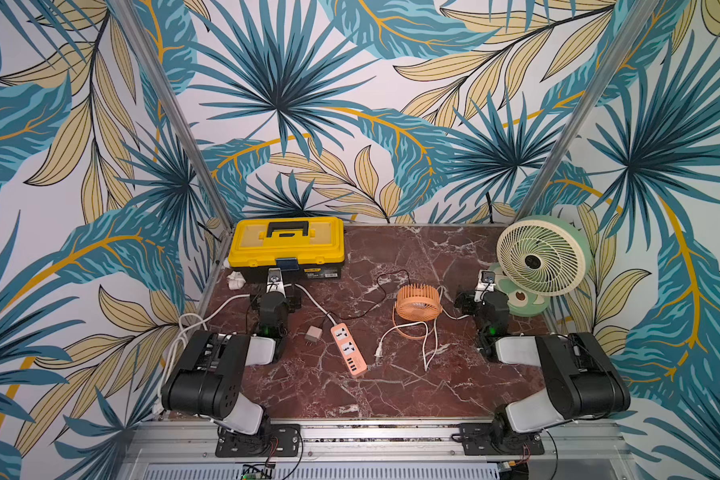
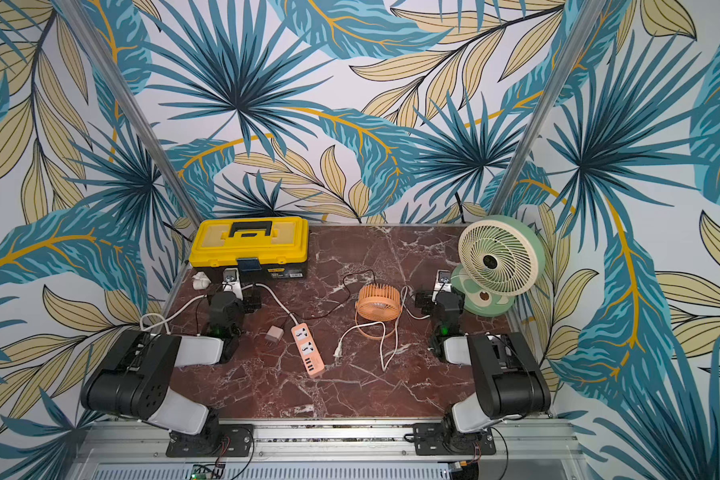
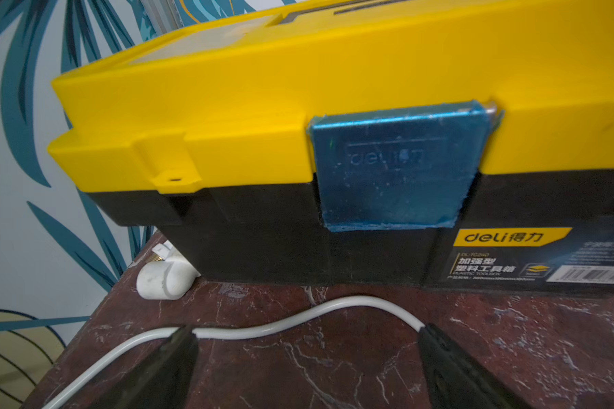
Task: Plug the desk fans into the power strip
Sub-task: Pick up the plug from the center of the board.
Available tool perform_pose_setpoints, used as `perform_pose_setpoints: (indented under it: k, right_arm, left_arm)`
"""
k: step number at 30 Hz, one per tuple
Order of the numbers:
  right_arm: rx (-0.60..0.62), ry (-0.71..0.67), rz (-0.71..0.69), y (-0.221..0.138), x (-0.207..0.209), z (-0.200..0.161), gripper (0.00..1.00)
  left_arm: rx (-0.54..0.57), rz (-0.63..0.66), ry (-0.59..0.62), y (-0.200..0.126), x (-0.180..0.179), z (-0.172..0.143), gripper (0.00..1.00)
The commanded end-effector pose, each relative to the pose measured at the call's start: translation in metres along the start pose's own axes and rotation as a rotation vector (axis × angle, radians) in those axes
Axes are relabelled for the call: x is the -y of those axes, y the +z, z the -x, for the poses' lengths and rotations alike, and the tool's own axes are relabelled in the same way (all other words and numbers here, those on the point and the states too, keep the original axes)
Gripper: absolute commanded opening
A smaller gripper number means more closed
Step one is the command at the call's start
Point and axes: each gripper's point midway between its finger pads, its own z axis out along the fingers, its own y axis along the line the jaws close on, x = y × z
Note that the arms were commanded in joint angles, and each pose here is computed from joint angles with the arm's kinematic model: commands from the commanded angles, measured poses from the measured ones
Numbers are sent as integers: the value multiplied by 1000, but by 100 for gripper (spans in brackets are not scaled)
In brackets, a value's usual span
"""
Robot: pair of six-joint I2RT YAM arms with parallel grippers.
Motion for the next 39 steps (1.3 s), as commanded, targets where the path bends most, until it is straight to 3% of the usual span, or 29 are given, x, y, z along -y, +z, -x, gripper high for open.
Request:
perform_pose_setpoints:
  k: [1,18,20,24,26,27,29,32,34,39]
  right_arm:
    - [23,7,10,-1,-1,8,100]
    - [23,7,10,-1,-2,8,99]
    - [77,11,-21,-9,0,29,100]
    - [-202,148,-204,-51,31,59,100]
    - [-276,288,-227,-69,34,55,99]
    - [-325,370,-237,-76,36,41,100]
    - [-435,449,-95,-82,6,23,99]
    - [-506,349,-3,-107,-43,33,100]
    - [-485,265,86,-125,-85,56,100]
    - [-597,145,314,-161,-192,65,97]
  left_arm:
    - [17,-1,0,-1,-1,6,100]
    - [13,-5,-1,-1,-1,6,100]
    - [24,5,-7,-1,-4,10,100]
    - [-74,182,-26,-18,-37,63,100]
    - [-162,337,-178,-39,-64,82,99]
    - [-249,341,-238,-51,-66,77,99]
    - [-352,217,-352,-72,-44,67,99]
    - [-403,43,-446,-107,-3,42,93]
    - [-462,-15,-462,-129,17,16,89]
    - [-577,-162,-426,-161,56,-34,82]
